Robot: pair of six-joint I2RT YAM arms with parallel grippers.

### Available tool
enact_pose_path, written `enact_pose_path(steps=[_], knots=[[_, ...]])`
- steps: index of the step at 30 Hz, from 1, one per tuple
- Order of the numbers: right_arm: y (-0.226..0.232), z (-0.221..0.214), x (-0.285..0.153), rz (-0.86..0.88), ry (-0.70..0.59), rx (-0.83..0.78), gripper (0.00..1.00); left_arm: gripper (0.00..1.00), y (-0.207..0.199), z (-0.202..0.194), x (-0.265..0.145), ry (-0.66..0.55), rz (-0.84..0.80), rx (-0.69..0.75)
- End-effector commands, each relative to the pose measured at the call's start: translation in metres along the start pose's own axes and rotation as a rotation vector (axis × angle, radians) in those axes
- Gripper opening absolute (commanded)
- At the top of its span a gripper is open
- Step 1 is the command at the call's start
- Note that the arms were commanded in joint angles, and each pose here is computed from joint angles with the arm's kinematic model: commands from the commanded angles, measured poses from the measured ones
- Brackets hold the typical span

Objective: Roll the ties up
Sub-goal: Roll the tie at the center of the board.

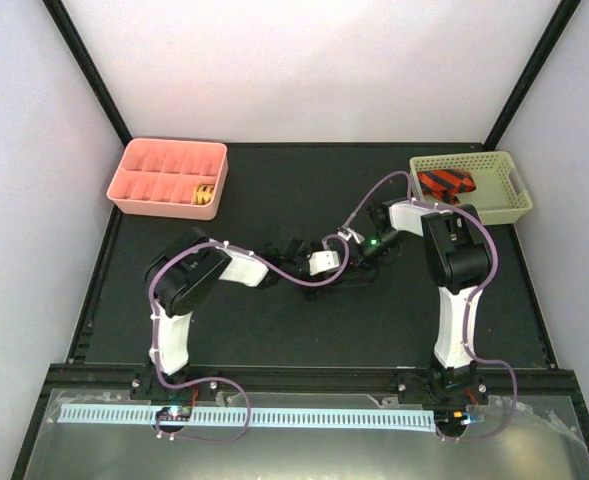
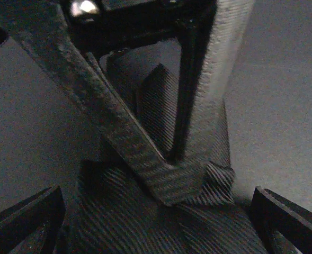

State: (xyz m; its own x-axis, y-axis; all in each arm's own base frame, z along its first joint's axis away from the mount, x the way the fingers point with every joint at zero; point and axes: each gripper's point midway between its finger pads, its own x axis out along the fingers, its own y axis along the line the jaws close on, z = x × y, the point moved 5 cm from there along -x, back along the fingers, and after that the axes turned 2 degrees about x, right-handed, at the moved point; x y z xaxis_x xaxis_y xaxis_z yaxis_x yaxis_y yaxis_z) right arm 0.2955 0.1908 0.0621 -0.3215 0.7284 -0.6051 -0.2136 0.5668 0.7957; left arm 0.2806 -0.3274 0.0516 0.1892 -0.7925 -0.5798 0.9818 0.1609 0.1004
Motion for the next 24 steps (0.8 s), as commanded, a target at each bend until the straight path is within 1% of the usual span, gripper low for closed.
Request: enact_pose_path(steps=[1, 2, 7, 10, 11, 15, 18, 20, 22, 24], knots=[[0.003, -0.005, -0.002, 0.005, 0.022, 0.006, 0.02, 0.98, -0.004, -0.01, 0.01, 0.058, -0.039, 0.002], [0.005, -0.005, -0.003, 0.012, 0.02, 0.004, 0.02, 0.96, -0.004, -0.011, 0.01, 0.06, -0.041, 0.002], [0.012, -0.008, -0.005, 0.047, 0.019, 0.002, 0.02, 0.76, -0.003, -0.016, 0.012, 0.092, -0.048, -0.02], [0.014, -0.01, -0.005, 0.061, 0.023, 0.011, 0.01, 0.6, -0.005, -0.018, 0.012, 0.103, -0.067, -0.026], [0.015, -0.011, -0.005, 0.067, 0.024, 0.01, 0.02, 0.58, -0.005, -0.018, 0.012, 0.103, -0.07, -0.023], [0.013, -0.013, -0.005, 0.08, 0.027, 0.025, 0.02, 0.51, -0.005, -0.018, 0.011, 0.108, -0.074, -0.015], [0.01, -0.012, -0.007, 0.085, 0.022, 0.038, 0.02, 0.48, -0.005, -0.019, 0.011, 0.111, -0.077, -0.015], [0.002, -0.012, -0.006, 0.068, 0.018, 0.06, 0.02, 0.51, -0.004, -0.019, 0.01, 0.107, -0.077, -0.018], [-0.011, -0.014, -0.003, 0.042, 0.026, 0.09, 0.02, 0.56, -0.002, -0.018, 0.009, 0.099, -0.073, -0.032], [-0.022, -0.018, 0.004, 0.012, 0.045, 0.112, 0.02, 0.67, 0.003, -0.014, 0.005, 0.076, -0.057, -0.054]])
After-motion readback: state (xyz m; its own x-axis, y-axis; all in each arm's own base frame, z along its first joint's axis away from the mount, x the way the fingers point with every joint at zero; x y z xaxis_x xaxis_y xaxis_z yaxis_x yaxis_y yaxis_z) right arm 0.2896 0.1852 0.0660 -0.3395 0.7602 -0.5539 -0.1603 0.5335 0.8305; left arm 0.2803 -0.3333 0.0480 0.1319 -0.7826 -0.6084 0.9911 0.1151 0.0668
